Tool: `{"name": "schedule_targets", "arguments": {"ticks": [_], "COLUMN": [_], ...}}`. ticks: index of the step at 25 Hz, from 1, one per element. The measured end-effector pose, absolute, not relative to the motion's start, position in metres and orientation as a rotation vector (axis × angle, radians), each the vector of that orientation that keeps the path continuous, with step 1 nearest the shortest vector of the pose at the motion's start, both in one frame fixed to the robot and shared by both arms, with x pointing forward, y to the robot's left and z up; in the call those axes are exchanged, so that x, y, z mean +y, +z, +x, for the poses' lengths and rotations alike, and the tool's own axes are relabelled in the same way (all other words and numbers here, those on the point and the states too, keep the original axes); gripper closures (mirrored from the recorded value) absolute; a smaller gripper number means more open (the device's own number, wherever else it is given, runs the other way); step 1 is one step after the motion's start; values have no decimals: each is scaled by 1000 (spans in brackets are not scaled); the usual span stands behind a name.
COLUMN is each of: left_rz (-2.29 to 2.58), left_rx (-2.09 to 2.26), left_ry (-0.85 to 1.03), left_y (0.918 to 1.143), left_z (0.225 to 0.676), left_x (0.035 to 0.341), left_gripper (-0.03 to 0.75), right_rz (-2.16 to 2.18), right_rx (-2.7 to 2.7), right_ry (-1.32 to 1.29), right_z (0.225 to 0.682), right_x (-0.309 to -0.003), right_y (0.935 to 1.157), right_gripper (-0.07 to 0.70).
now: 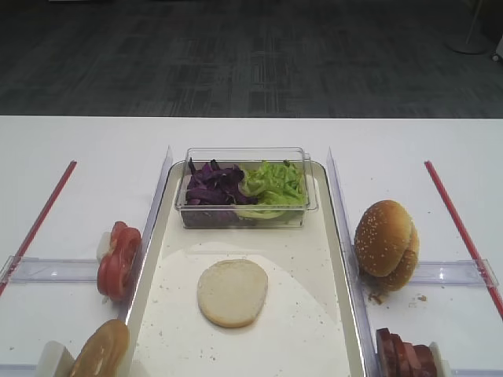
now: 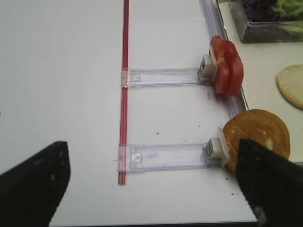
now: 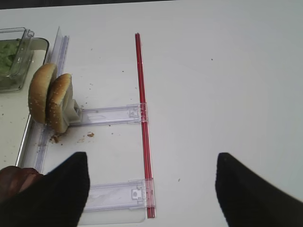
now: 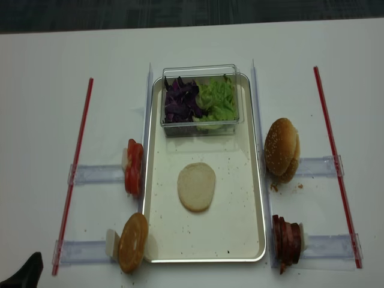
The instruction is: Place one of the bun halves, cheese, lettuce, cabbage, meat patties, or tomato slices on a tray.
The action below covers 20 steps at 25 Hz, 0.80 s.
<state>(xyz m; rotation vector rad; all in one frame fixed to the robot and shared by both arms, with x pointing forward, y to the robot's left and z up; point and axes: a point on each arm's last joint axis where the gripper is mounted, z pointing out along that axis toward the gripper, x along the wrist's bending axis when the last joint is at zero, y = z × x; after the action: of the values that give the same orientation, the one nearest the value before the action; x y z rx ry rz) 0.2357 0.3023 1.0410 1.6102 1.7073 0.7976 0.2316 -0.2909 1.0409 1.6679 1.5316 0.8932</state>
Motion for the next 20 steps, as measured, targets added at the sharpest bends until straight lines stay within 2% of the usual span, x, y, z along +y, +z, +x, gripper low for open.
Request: {"name": "schedule_targets", "arguments": {"ticks": [20], "left_rz": [1608], "left_rx": [1712], "left_ry": [803], "left_y": [1041], "left_z": [236], "left_x": [303], "left_gripper": [62], "right_rz": [1668], "right_rx": [1532], "right_ry": [893], "right_z": [232], "right_x": [-291], "right_y": [1041], "right_gripper": [61]}}
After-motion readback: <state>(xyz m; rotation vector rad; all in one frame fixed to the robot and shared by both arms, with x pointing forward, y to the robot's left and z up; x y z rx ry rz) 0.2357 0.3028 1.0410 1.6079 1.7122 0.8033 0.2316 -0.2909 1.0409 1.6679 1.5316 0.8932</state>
